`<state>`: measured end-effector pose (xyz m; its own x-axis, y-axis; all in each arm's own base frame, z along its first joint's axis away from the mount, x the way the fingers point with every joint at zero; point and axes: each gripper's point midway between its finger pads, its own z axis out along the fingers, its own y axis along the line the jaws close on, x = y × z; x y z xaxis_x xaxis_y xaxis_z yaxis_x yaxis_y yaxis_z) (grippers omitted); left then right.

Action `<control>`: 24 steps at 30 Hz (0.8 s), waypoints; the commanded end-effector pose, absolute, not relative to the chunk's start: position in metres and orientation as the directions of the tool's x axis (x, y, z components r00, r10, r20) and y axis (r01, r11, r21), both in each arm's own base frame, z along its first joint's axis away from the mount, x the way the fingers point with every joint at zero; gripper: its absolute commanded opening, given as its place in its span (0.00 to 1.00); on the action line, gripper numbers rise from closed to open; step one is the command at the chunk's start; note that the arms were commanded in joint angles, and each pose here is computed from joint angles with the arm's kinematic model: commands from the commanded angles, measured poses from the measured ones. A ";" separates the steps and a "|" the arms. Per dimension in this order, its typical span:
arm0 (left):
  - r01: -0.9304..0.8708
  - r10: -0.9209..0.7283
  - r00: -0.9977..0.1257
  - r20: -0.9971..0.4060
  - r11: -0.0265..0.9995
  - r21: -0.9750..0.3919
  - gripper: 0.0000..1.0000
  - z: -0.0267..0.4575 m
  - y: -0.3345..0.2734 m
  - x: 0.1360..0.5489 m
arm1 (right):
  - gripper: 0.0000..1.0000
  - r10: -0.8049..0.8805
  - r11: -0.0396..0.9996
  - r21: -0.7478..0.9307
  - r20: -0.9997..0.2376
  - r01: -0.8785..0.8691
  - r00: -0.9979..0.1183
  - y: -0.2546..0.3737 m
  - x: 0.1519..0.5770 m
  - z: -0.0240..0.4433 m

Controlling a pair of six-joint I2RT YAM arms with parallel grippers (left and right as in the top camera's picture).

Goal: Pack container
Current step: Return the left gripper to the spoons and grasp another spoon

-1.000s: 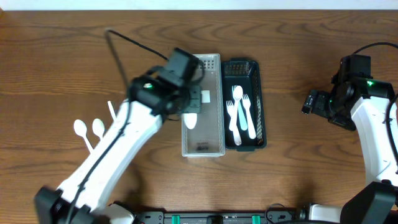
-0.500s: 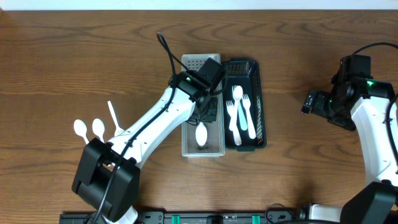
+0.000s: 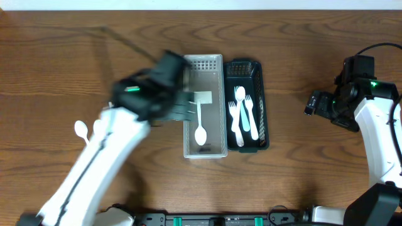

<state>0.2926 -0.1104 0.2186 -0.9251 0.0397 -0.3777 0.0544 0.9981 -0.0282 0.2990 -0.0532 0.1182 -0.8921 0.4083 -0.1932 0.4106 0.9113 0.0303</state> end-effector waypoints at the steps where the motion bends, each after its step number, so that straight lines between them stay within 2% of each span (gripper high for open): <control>1: -0.116 -0.103 -0.906 -0.410 0.993 0.007 0.98 0.233 -0.048 0.297 | 0.99 0.423 0.905 0.036 -0.190 0.424 -0.886 -0.053 0.298 0.118; 6: -0.302 -0.296 -0.885 -0.359 0.952 -0.039 0.98 0.217 0.008 0.301 | 0.99 0.423 0.905 0.036 -0.191 0.424 -0.886 -0.053 0.298 0.118; 10: -0.358 -0.348 -0.891 -0.292 0.933 -0.018 0.98 0.182 0.033 0.308 | 0.99 0.423 0.905 0.046 -0.188 0.422 -0.887 -0.051 0.299 0.118; 14: -0.380 -0.372 -0.905 -0.206 0.925 0.000 0.98 0.137 0.044 0.314 | 0.99 0.422 0.906 0.046 -0.188 0.422 -0.887 -0.051 0.299 0.118; 18: -0.302 -0.308 -0.944 -0.116 0.951 -0.066 0.98 0.094 0.032 0.322 | 0.99 0.422 0.906 0.046 -0.188 0.421 -0.887 -0.051 0.298 0.118; 24: -0.308 -0.309 -0.951 -0.011 0.950 -0.050 0.98 0.041 0.033 0.328 | 0.99 0.422 0.906 0.045 -0.186 0.421 -0.887 -0.051 0.298 0.118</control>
<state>0.3286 0.0350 0.0572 -0.9421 -0.3309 -0.0547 -0.3293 0.9435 -0.0357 0.2991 -0.0520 0.1182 -0.8925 0.4084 -0.1911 0.4093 0.9116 0.0367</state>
